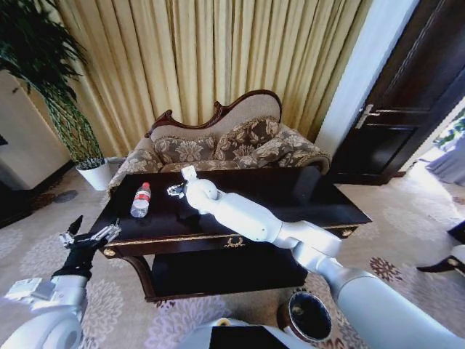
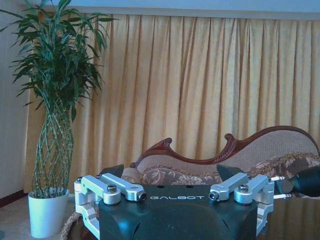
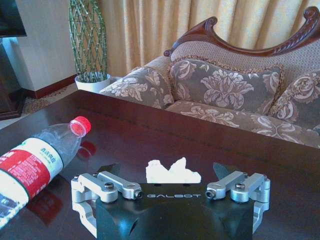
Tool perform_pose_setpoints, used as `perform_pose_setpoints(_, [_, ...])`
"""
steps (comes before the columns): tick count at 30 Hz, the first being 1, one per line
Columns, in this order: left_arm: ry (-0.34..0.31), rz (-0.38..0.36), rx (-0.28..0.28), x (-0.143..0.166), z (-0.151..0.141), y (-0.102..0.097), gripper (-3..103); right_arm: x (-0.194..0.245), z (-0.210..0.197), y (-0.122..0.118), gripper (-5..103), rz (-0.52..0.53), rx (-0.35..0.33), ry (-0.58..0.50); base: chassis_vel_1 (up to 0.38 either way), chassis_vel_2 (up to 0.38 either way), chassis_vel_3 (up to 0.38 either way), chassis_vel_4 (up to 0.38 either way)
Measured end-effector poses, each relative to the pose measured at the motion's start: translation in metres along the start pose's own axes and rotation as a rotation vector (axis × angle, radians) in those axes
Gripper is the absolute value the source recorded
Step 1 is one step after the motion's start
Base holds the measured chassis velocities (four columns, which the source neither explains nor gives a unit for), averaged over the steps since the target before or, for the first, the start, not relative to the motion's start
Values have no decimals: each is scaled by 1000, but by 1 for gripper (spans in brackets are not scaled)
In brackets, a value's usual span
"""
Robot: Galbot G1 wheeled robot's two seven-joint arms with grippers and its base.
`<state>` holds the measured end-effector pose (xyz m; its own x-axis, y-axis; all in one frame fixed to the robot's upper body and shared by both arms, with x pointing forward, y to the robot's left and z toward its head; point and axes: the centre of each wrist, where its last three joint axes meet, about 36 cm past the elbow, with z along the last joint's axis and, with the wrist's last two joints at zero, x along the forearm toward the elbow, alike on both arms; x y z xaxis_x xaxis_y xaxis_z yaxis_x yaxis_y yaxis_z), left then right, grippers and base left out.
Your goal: Move to the front of the table and place the trash on the table into the trash bin.
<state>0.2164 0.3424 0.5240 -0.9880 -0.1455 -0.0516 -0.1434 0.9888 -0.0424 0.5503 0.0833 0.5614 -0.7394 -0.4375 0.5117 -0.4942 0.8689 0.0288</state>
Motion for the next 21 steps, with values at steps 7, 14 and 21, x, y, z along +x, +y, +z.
perform_pose_setpoints(7, [-2,1,0,-1,0,1,100,-9,1,5,100,8,-17,11,0,0,0,0])
perform_pose_setpoints(14, [-2,-2,1,-1,1,2,100,-19,6,9,95,19,-31,19,0,0,0,0])
perform_pose_setpoints(21, [-5,-6,0,-1,1,3,100,-24,7,13,74,23,-29,17,0,0,0,0])
